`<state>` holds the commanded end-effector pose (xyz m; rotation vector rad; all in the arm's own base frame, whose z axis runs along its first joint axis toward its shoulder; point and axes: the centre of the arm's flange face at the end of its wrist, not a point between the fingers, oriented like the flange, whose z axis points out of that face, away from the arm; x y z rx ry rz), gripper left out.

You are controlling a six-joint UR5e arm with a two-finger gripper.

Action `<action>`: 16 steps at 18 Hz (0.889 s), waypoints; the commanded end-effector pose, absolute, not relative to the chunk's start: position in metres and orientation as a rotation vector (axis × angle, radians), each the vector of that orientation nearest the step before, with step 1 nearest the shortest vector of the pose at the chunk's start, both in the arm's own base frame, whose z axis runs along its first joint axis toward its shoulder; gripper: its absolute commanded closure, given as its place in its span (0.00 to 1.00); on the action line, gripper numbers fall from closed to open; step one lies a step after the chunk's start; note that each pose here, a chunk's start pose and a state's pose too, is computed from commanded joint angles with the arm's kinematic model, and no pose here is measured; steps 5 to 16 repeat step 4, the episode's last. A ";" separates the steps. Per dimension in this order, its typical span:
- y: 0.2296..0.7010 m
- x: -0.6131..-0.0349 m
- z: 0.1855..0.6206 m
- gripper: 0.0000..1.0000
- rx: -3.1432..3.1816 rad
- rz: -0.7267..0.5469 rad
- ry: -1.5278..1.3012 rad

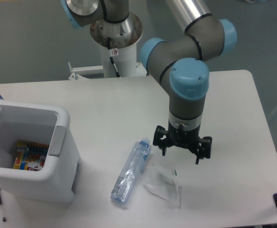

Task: Open the trash can

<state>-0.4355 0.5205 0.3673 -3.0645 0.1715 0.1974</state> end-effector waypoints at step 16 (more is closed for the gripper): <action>0.518 -0.435 0.364 0.00 -3.082 0.204 0.174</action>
